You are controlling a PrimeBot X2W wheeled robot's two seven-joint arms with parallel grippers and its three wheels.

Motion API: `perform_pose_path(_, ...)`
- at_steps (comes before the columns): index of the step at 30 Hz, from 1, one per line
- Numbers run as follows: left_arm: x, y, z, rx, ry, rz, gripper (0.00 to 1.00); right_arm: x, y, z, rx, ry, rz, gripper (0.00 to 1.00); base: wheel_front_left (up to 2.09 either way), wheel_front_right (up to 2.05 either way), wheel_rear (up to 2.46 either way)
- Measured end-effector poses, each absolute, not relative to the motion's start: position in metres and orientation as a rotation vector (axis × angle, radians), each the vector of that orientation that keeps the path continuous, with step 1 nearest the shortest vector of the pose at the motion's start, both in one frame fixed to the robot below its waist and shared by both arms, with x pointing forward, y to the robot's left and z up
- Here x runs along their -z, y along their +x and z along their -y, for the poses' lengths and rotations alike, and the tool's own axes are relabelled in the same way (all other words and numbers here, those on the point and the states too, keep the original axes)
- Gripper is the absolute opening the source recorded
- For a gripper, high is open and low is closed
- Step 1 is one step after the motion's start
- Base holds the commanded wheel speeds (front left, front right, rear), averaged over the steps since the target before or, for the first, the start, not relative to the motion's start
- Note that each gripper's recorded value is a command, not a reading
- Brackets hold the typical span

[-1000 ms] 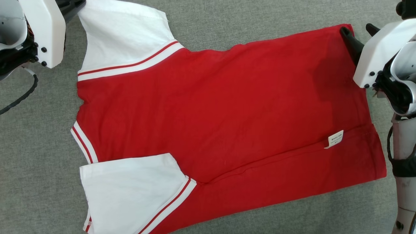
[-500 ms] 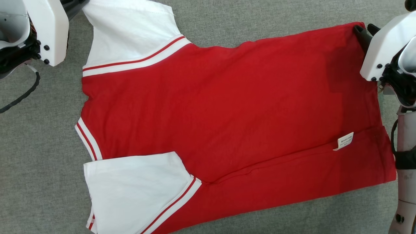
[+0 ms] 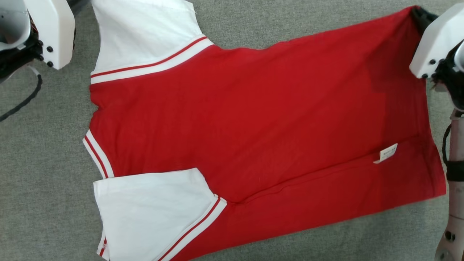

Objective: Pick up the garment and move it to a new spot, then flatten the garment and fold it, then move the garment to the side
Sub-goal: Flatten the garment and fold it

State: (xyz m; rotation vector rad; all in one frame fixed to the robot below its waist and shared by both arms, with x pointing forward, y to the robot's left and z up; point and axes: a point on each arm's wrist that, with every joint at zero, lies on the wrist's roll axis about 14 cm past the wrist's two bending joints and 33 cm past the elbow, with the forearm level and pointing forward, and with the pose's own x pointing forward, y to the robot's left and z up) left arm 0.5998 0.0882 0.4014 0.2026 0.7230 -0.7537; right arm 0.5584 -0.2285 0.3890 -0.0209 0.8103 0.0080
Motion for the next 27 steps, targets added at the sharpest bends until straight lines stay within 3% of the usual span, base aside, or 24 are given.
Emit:
perform_pose_path(13, -0.499, 0.629, -0.085, 0.751, 0.239, -0.3, 0.0, -0.454, 0.595, 0.227, -0.038, 0.113, -0.549, 0.0, 0.0, 0.0, 0.0)
perform_pose_path(27, -0.514, 0.54, -0.108, 0.819, 0.141, -0.305, 0.0, -0.458, 0.553, 0.233, -0.096, 0.056, -0.61, 0.0, 0.0, 0.0, 0.0)
